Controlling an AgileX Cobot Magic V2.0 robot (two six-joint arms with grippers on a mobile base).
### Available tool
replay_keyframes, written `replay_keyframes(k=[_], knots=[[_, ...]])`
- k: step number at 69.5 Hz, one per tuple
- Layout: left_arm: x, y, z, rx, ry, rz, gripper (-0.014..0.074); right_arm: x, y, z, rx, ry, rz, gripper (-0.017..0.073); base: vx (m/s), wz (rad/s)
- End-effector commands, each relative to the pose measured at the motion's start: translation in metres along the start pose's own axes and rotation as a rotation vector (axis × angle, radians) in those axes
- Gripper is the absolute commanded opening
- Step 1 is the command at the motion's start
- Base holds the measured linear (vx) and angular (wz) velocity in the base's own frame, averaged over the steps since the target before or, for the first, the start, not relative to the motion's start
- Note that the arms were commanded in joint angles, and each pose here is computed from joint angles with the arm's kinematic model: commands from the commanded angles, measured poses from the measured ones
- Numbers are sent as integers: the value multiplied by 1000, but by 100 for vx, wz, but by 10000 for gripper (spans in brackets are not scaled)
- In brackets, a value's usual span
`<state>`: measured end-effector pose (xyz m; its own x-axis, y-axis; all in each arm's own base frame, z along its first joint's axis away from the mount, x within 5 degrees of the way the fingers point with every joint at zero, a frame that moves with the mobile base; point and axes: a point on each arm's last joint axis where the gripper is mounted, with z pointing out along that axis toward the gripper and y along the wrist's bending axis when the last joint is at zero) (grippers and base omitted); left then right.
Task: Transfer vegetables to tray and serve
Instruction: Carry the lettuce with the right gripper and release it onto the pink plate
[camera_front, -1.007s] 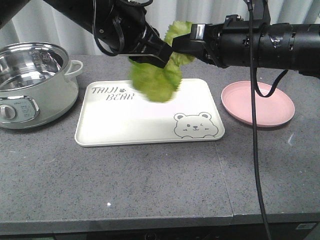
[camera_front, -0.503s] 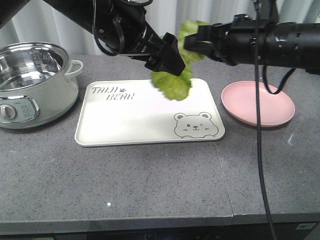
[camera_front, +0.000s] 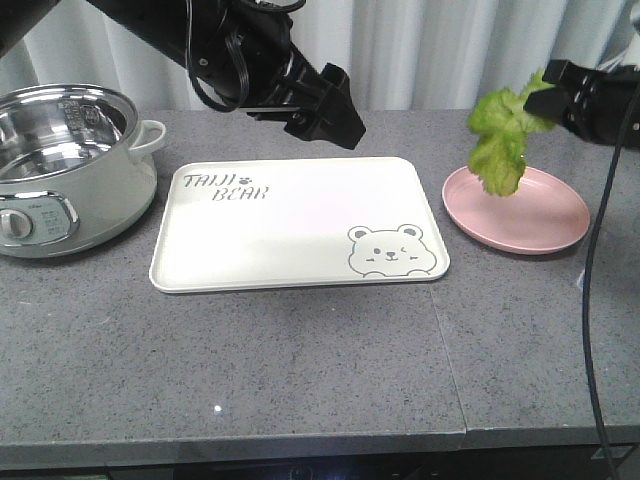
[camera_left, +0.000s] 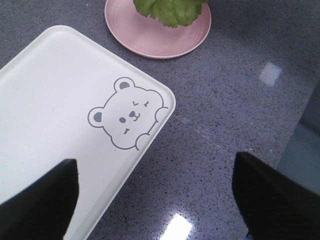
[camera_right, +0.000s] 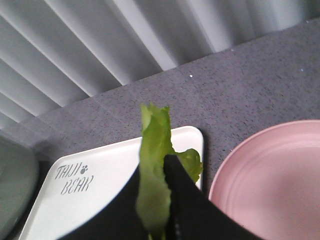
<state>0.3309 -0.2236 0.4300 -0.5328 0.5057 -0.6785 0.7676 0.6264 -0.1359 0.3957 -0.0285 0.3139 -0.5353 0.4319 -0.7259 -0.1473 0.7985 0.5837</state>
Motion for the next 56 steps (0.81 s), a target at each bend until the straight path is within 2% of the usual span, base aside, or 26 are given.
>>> replay_keyframes(k=[1,13,24,33,41,46,56], knots=[[-7,-15,-29,19,-89,10,578,-12,0,0,-51,-58,66,-7,0,0],[-7,-15,-29,19,-89,10,578,5,-28,29,-44,-11,159,-7,0,0],[-7,-15,-29,19,-89,10,578,15,-43,41,-25,24,185,0,0,0],[-7,-15,-29,19,-89,10,578,16,-48,42,21,28,152,43,0,0],[-7,-15,-29,19,-89,10,578,17,-52,42,67,37,109,118,0,0],[-7,-15,-29,19,-89,10,578,18,-53,42,81,42,92,178,0,0],[-7,-15,-29,19,-89,10,578,18,-55,41,104,44,71,357,0,0]])
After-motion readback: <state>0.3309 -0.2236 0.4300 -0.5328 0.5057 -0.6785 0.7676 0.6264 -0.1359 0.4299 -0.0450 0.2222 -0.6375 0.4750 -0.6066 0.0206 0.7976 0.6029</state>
